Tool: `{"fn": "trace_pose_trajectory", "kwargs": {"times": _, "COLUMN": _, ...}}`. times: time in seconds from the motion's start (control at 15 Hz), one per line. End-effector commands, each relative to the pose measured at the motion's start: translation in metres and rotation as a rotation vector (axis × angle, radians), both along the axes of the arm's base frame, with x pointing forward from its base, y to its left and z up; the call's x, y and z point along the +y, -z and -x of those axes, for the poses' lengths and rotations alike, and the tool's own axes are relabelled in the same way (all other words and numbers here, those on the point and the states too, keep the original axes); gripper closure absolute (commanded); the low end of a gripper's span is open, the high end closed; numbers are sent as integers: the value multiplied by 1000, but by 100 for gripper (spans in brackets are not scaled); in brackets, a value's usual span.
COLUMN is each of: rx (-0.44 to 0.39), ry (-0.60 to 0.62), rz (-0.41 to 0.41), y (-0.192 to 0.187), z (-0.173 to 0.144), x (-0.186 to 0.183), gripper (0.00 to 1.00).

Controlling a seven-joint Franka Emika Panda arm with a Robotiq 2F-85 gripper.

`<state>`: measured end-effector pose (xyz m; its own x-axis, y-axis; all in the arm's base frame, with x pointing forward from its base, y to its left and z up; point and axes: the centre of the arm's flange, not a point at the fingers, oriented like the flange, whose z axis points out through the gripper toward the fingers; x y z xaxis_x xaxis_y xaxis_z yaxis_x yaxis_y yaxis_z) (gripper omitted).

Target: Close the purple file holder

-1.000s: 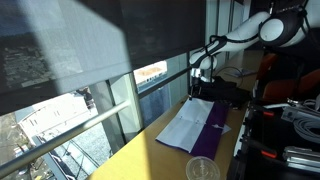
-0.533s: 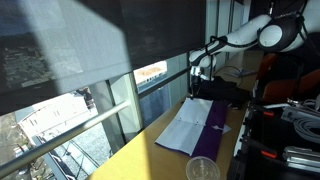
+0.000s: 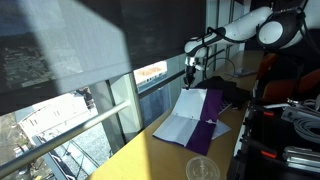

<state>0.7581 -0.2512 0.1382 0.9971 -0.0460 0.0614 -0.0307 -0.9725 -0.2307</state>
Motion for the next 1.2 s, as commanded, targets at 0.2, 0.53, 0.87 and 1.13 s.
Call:
{"fn": "trace_pose_trajectory", "kwargs": {"times": 0.2, "rx": -13, "ry": -133, "rz": 231, "y": -101, "z": -2, "x": 40, "gripper": 100}}
{"fn": "trace_pose_trajectory", "kwargs": {"times": 0.53, "rx": -22, "ry": -204, "rz": 312, "y": -131, "z": 8, "x": 64, "gripper": 100}}
{"fn": "trace_pose_trajectory", "kwargs": {"times": 0.87, "rx": -11, "ry": -252, "rz": 301, "y": -130, "z": 18, "x": 92, "gripper": 100}}
{"fn": "trace_pose_trajectory", "kwargs": {"times": 1.13, "rx": -14, "ry": -295, "rz": 307, "y": -128, "z": 24, "x": 123, "gripper": 100}}
